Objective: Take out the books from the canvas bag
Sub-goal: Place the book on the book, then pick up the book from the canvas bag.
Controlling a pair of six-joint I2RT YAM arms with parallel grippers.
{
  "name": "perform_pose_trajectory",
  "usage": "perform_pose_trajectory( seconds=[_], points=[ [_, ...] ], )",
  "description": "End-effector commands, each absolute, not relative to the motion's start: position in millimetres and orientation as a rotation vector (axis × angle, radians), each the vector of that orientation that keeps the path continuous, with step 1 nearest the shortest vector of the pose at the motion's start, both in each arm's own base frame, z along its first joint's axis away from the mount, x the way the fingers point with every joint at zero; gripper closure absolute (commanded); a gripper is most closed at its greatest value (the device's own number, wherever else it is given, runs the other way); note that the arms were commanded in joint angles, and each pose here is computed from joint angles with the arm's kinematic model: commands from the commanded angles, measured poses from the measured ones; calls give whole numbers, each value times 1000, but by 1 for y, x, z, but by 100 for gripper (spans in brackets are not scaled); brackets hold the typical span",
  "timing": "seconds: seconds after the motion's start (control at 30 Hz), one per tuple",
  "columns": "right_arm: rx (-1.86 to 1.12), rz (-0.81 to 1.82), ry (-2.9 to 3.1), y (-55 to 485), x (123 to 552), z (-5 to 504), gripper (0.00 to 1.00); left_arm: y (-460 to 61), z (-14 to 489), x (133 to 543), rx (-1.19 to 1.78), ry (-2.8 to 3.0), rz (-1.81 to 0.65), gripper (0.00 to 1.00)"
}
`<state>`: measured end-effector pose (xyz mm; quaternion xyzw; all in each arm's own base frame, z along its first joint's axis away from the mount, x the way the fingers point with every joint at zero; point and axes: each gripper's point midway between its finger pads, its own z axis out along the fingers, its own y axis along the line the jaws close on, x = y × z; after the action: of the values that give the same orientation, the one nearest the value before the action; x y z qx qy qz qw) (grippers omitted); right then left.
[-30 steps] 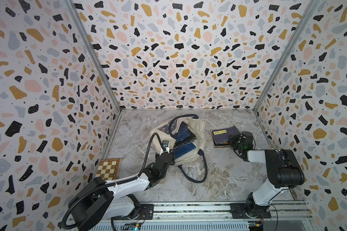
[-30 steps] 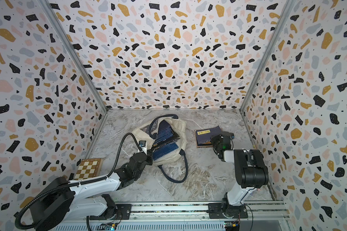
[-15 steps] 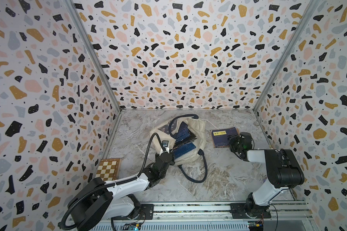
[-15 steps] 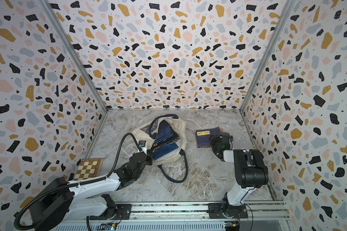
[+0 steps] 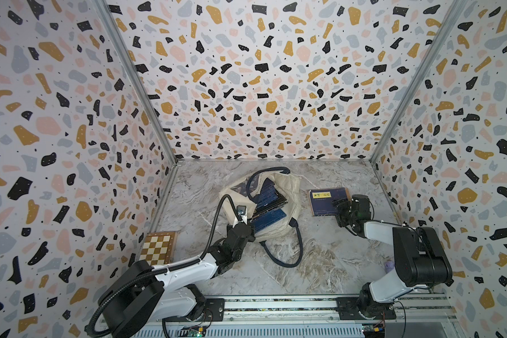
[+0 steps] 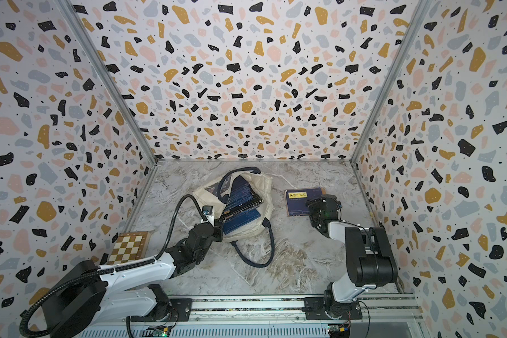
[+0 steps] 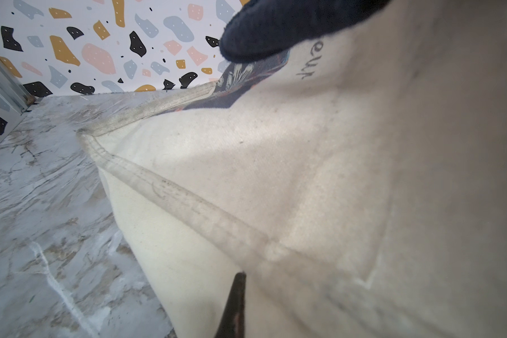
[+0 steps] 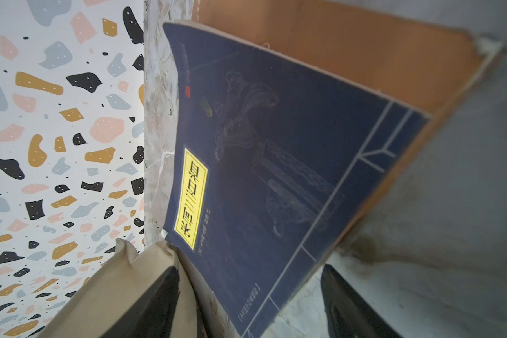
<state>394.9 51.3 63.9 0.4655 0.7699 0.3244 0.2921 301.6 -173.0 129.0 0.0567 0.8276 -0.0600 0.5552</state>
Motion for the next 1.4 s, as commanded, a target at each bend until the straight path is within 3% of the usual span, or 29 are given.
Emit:
perform_pose_trajectory(
  seconds=[0.0,0.23,0.63,0.9,1.37],
  points=[
    [1205,824,2079,50,382,73,22,-175,153,307,92,1890,-175,100],
    [943,798,2070,78,371,125,21,-175,152,307,92,1891,-181,100],
    [372,1021,2121,225,297,179,27,-177,149,307,93,1893,-190,100],
    [177,1161,2245,309,263,152,34,-176,150,307,91,1890,-189,100],
    [220,1118,2302,343,296,108,41,-175,156,304,91,1868,-204,100]
  ],
)
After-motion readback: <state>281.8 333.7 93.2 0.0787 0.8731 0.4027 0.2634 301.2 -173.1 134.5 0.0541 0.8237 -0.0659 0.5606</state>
